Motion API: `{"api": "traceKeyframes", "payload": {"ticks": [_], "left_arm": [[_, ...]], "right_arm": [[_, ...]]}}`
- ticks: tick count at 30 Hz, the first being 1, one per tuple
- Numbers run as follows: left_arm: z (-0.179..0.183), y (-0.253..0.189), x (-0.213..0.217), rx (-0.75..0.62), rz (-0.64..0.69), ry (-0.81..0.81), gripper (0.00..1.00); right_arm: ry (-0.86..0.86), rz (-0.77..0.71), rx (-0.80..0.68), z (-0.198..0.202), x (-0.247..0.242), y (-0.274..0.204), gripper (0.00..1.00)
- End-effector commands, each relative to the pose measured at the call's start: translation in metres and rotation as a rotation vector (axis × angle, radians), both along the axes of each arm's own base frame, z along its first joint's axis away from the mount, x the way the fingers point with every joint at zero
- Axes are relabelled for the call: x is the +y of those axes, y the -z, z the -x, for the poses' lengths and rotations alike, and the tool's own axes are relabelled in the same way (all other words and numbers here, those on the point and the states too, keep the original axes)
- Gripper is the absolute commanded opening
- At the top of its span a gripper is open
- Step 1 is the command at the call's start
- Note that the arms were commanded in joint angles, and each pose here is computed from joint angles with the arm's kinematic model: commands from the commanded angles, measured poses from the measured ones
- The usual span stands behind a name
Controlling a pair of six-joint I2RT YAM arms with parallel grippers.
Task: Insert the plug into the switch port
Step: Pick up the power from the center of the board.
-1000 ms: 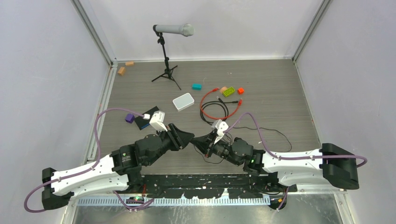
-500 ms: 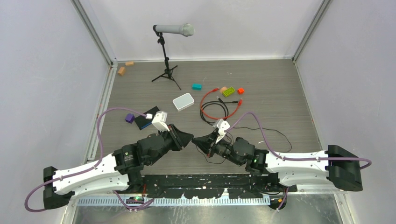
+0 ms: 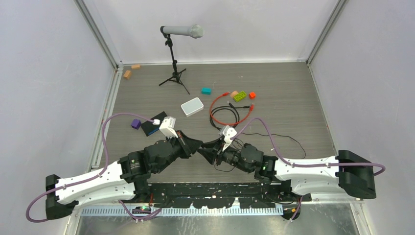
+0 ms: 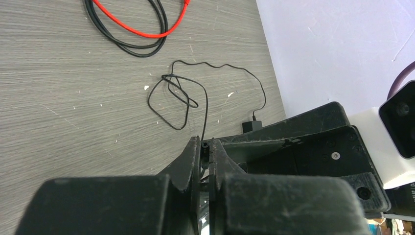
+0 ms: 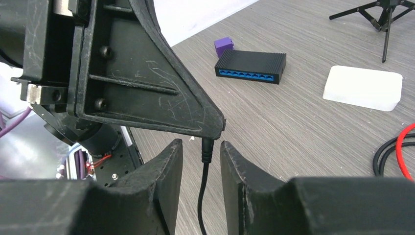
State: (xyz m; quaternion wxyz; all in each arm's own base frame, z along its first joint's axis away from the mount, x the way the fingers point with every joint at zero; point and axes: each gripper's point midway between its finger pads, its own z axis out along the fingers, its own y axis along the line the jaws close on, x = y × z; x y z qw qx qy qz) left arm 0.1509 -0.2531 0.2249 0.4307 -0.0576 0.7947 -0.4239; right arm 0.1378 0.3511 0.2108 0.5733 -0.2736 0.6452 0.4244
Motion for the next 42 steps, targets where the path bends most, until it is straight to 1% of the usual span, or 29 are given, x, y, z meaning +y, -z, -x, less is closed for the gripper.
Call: {"api": "traceKeyframes", "payload": {"ticks": [1,4,6,8,9,10,11,12,13,15,17,18,20,21,23,25,27,30,42], "left_arm": [[-0.003,-0.019,-0.002,-0.029,0.047,-0.008,0.00],[-0.002,-0.017,-0.002,-0.028,0.045,-0.007,0.00],[-0.002,-0.017,-0.001,-0.027,0.046,-0.008,0.00],[-0.002,-0.015,-0.001,-0.024,0.045,-0.009,0.00],[-0.002,-0.015,-0.001,-0.024,0.045,-0.009,0.00],[-0.002,-0.015,-0.001,-0.024,0.043,-0.009,0.00],[-0.002,-0.014,-0.001,-0.022,0.041,-0.010,0.00],[-0.002,-0.014,-0.001,-0.023,0.041,-0.011,0.00],[-0.002,-0.014,-0.001,-0.020,0.042,-0.009,0.00],[-0.002,-0.012,0.000,-0.020,0.038,-0.012,0.00],[-0.003,-0.011,0.000,-0.018,0.036,-0.015,0.03],[-0.003,-0.010,0.001,-0.018,0.032,-0.018,0.05],[-0.003,-0.009,0.003,-0.017,0.026,-0.023,0.06],[-0.003,-0.009,0.004,-0.017,0.024,-0.026,0.06],[-0.004,-0.009,0.005,-0.018,0.023,-0.033,0.06],[-0.004,-0.009,0.006,-0.020,0.021,-0.034,0.05],[-0.004,-0.011,0.005,-0.021,0.025,-0.032,0.04],[-0.004,-0.011,0.005,-0.020,0.025,-0.030,0.03],[-0.003,-0.014,0.003,-0.022,0.036,-0.023,0.03]], "right_arm": [[-0.007,-0.093,-0.061,-0.003,0.009,-0.036,0.36],[-0.002,-0.095,-0.068,-0.004,0.009,-0.037,0.23],[0.001,-0.097,-0.070,-0.004,0.007,-0.037,0.16],[0.010,-0.103,-0.068,-0.005,0.005,-0.038,0.14],[0.017,-0.105,-0.066,-0.006,0.004,-0.038,0.16],[0.019,-0.105,-0.067,-0.006,0.003,-0.038,0.22],[0.024,-0.106,-0.066,-0.006,0.002,-0.038,0.25],[0.027,-0.105,-0.065,-0.006,0.001,-0.037,0.26],[0.027,-0.106,-0.065,-0.006,0.000,-0.038,0.23],[0.033,-0.106,-0.065,-0.007,-0.001,-0.037,0.12],[0.037,-0.105,-0.066,-0.007,-0.002,-0.037,0.03],[0.042,-0.105,-0.065,-0.008,-0.003,-0.036,0.01],[0.048,-0.104,-0.065,-0.008,-0.006,-0.036,0.01],[0.048,-0.101,-0.065,-0.008,-0.007,-0.035,0.02],[0.048,-0.096,-0.062,-0.008,-0.008,-0.035,0.18],[0.049,-0.090,-0.060,-0.008,-0.009,-0.034,0.30],[0.050,-0.089,-0.060,-0.007,-0.010,-0.034,0.36],[0.050,-0.087,-0.062,-0.008,-0.011,-0.033,0.38],[0.031,-0.061,-0.050,-0.006,-0.005,-0.027,0.37]]}}
